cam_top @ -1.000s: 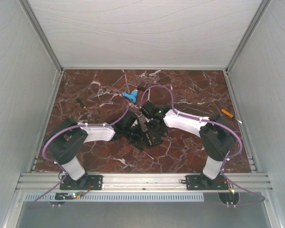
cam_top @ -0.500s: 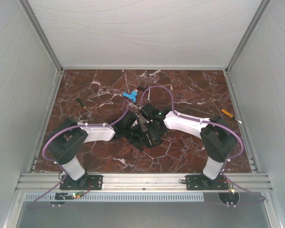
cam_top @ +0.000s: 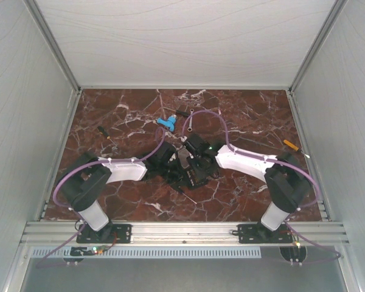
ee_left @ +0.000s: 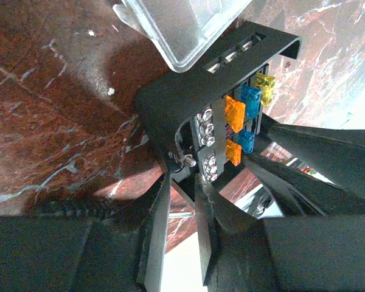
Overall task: Snap on the fuse box
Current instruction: Install the fuse at the fuse box base, then pick up the fuse from the center of the board.
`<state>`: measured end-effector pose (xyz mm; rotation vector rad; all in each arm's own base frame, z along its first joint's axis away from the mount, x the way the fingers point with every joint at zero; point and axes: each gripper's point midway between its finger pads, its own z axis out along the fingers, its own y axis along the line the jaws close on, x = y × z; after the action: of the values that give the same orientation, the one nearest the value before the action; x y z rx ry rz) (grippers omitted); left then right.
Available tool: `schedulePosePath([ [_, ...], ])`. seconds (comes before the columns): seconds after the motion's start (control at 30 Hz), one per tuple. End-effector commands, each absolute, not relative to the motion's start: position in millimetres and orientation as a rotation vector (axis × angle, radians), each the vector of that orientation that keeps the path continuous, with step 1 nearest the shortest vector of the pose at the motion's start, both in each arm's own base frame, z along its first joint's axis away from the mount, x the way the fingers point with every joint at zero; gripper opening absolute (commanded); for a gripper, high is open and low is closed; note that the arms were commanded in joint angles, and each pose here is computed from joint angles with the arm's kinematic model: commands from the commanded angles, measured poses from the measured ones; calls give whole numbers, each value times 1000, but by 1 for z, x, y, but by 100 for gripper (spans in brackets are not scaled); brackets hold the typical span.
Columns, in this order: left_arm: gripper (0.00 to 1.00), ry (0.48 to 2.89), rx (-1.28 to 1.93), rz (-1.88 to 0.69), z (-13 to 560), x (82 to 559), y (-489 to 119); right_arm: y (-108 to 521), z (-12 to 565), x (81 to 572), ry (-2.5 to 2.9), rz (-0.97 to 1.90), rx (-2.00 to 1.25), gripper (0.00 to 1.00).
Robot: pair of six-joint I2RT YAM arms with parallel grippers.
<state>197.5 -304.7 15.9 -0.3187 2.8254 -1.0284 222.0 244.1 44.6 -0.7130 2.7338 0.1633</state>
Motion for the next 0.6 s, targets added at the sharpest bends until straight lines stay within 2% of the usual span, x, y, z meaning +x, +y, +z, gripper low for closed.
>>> schedulePosePath([
  [0.0, 23, 2765, -321, -1038, 31, 210, -308, 245, 74, 224, 2632, 232, -686, 31],
  [0.13, 25, 2750, -323, -1038, 35, 212, -308, 238, 91, 227, 2582, 291, -613, 34],
  [0.27, 31, 2732, -316, -1046, 43, 213, -309, 231, 92, 230, 2557, 347, -555, 35],
  [0.33, 35, 2718, -308, -1039, 49, 215, -307, 228, 93, 234, 2543, 389, -522, 39],
  [0.47, 48, 2659, -301, -919, 62, 230, -289, 224, 101, 244, 2461, 446, -454, 62],
  [0.57, 56, 2615, -309, -779, 69, 250, -262, 217, 105, 255, 2407, 470, -394, 75],
])
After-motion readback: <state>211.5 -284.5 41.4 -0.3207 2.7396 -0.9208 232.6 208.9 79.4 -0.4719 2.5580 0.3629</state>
